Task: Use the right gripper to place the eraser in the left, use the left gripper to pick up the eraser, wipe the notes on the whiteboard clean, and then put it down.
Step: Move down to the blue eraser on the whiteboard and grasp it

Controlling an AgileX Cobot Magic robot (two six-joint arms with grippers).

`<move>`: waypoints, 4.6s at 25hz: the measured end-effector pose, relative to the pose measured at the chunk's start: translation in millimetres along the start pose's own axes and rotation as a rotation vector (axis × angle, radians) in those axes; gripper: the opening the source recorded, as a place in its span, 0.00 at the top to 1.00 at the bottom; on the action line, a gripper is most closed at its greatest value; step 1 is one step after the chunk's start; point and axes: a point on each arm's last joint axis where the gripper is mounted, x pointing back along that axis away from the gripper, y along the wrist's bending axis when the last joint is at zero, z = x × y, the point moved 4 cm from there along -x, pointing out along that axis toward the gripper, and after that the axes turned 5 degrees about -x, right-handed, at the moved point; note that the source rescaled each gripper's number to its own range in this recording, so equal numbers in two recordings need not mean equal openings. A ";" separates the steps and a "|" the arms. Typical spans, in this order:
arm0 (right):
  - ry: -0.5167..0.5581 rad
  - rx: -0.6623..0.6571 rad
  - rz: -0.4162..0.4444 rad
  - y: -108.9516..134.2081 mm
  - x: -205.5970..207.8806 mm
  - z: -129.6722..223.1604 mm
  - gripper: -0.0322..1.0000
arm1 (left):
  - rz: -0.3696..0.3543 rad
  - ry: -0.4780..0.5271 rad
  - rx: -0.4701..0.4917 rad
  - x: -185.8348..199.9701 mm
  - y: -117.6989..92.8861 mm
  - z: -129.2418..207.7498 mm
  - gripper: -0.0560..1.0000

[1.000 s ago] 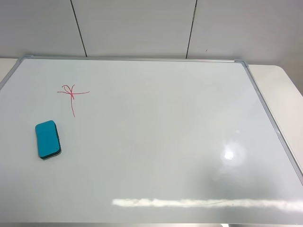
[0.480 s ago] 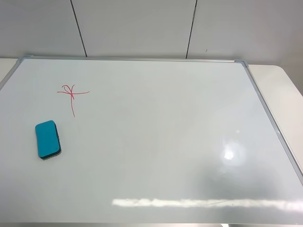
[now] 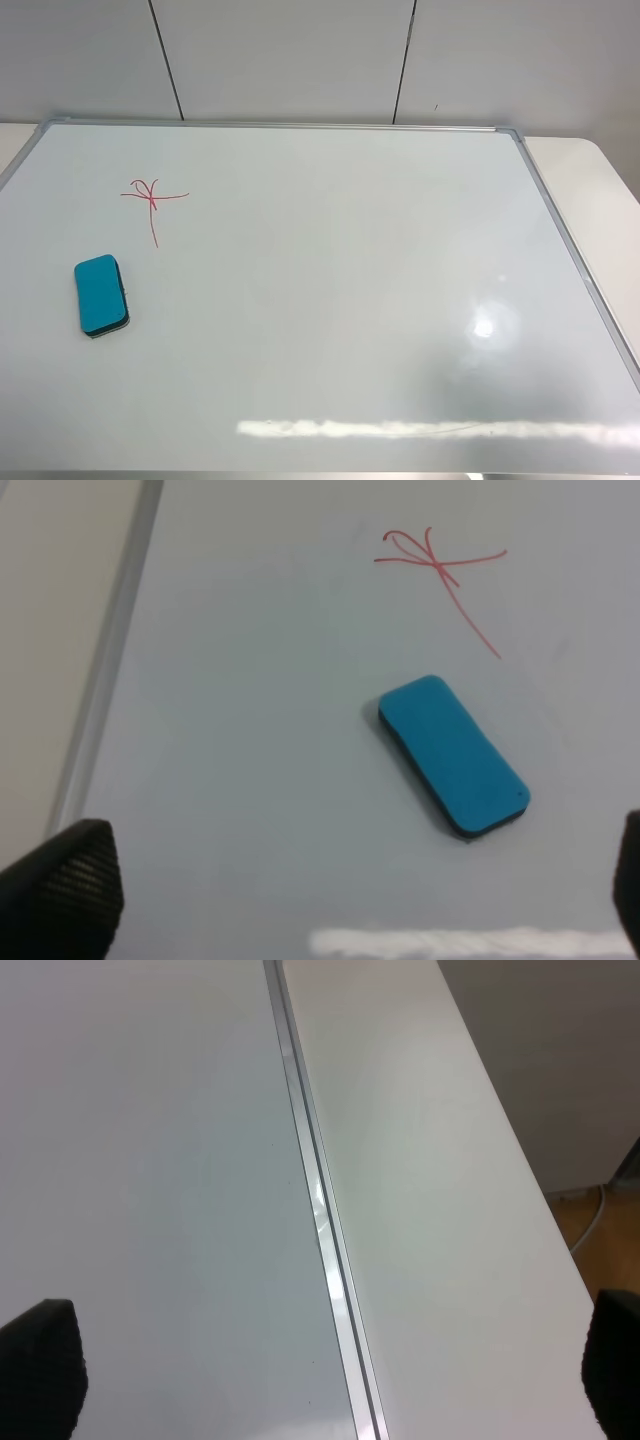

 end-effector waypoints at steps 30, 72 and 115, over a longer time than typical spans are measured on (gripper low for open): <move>0.002 0.000 0.000 0.0 -0.4 0.4 0.00 | 0.000 -0.001 0.000 0.0 0.0 -0.1 0.00; 0.002 0.000 0.000 0.0 -0.4 0.4 0.00 | 0.027 0.751 0.210 -185.8 -16.2 -52.3 0.00; 0.002 0.000 0.000 0.0 -0.4 0.4 0.00 | -0.024 0.993 0.345 -299.0 -60.5 37.5 0.00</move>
